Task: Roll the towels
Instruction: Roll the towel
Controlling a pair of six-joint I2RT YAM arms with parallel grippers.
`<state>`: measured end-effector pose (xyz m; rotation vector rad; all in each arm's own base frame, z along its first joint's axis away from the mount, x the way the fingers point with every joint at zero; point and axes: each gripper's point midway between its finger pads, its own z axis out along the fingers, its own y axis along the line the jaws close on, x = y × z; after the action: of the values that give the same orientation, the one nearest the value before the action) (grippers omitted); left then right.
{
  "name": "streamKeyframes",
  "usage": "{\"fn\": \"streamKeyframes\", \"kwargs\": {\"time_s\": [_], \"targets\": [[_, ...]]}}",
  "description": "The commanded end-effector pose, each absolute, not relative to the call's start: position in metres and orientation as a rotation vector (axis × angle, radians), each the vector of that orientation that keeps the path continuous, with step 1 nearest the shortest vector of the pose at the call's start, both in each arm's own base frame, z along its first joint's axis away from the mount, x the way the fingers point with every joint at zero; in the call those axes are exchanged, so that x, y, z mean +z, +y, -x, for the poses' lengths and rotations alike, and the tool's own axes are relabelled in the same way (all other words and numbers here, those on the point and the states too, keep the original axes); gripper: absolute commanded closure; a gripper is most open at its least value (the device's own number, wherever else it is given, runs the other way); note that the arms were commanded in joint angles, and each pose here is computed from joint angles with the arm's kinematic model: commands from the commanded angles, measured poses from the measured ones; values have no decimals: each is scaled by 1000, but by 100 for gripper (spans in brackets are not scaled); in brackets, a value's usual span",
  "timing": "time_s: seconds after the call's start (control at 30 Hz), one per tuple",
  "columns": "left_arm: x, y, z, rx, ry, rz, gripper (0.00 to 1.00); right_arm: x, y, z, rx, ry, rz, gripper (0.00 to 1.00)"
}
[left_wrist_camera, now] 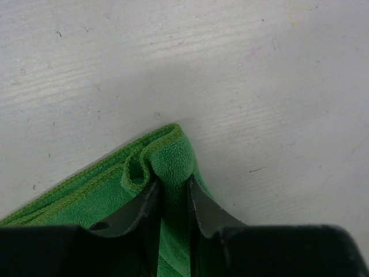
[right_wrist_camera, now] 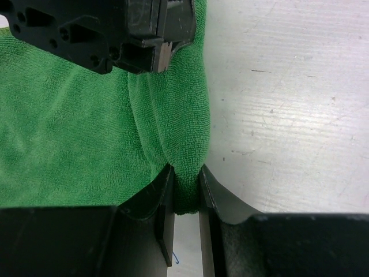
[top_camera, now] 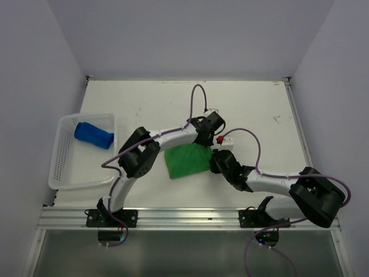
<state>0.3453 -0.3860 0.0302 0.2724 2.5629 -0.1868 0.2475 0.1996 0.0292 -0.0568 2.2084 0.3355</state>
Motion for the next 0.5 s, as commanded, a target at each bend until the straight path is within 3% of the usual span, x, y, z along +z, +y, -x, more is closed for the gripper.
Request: {"fn": "streamKeyframes", "kwargs": {"time_s": [0.0,0.2,0.47], "targets": [[20,-373,-343,-186,2575,-205,91,15,176,-232,198,2253,85,100],[48,-379,-355,-467,2463,-83,100,27,176,-226,129,2206,136,100],[79,-380,-373,-837,2308,3,100,37,183,-217,-20,2154,261,100]]}}
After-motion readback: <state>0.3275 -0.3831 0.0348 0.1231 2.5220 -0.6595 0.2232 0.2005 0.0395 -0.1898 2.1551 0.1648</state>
